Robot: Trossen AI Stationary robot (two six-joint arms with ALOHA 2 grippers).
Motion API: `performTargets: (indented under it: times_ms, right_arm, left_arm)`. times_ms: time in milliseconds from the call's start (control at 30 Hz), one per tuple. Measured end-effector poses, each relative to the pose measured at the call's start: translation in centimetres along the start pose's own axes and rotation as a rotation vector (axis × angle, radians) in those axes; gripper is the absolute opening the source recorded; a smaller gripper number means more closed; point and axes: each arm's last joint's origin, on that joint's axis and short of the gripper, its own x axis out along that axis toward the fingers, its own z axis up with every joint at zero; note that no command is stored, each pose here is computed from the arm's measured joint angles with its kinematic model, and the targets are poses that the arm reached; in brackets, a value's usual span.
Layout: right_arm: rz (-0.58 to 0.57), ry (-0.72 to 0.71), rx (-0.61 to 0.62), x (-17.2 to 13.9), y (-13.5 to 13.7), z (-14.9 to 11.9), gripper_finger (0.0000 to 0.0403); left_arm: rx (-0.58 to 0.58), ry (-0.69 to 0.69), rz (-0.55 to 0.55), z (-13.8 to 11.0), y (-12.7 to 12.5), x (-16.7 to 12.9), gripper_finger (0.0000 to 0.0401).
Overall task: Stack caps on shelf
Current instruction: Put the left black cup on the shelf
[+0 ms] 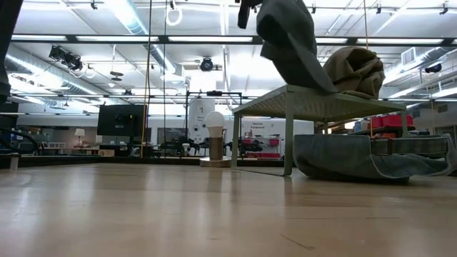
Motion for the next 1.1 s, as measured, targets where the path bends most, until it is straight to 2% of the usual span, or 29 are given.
performTargets:
  times_ms: [200,333,533,767,867,1100]
  right_arm:
    - [0.011,0.014,0.087,0.3,0.2,-0.2,0.0004]
    - [-0.016,0.069,0.083,1.4,0.3,-0.8,0.0004]
    - [-0.081,0.174,0.074,4.0,-0.3,-2.2,0.0004]
    - [-0.015,0.241,0.114,6.9,-1.4,-3.3,0.0004]
    - [-0.022,0.248,0.140,8.0,-2.0,-3.6,0.0004]
    - [0.071,0.208,0.218,10.6,-3.0,-4.0,0.0004]
  left_arm:
    - [-0.017,0.076,0.057,-0.7,1.6,0.0,0.0018]
    - [-0.029,0.128,0.080,-1.1,2.1,-0.2,0.0028]
    - [0.018,0.133,0.123,-1.1,2.5,-0.3,0.0014]
    - [0.066,0.114,0.209,-1.0,2.9,-0.3,0.0025]
    - [0.067,0.112,0.220,-1.0,3.0,-0.4,0.0031]
    - [0.064,0.111,0.220,-1.0,3.0,-0.4,0.0027]
